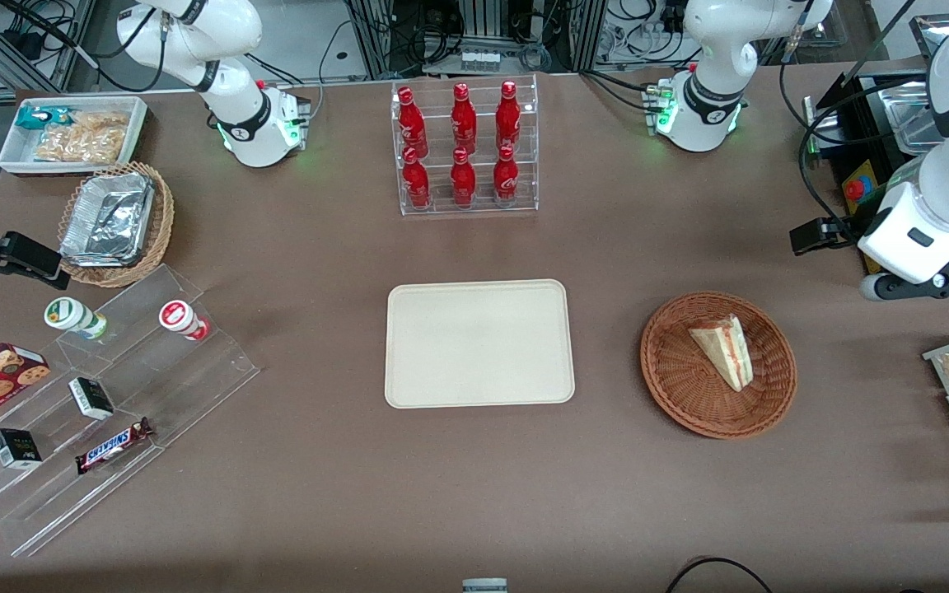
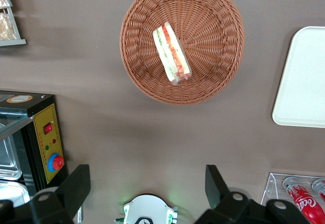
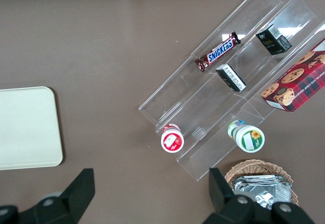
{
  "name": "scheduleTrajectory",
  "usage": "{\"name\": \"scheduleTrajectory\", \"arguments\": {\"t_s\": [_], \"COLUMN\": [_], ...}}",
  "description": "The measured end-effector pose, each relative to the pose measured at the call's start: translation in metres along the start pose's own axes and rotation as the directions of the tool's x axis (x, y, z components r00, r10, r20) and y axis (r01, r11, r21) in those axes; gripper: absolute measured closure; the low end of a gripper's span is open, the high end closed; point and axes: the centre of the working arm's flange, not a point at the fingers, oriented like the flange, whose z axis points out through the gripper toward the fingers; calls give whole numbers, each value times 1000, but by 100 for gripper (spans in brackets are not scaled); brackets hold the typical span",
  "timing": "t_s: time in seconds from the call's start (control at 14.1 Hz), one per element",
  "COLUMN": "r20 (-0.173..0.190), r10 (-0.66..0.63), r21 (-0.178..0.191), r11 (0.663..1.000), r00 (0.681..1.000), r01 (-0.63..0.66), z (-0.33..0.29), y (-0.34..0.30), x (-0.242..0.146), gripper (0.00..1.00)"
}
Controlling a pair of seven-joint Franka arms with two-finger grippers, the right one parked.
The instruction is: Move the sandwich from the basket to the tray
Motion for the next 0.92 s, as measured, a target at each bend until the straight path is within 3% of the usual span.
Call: {"name": "scheduleTrajectory", "arguments": {"t_s": [0.71, 0.92], "r20": [9, 41], "r10": [0, 2], "r21": [0, -1], "r11": [1000, 1000], "r00": [1000, 999], "r01": [0, -2], "z": [4, 20], "y": [0, 0], "x": [3, 13], "gripper": [0, 0]}}
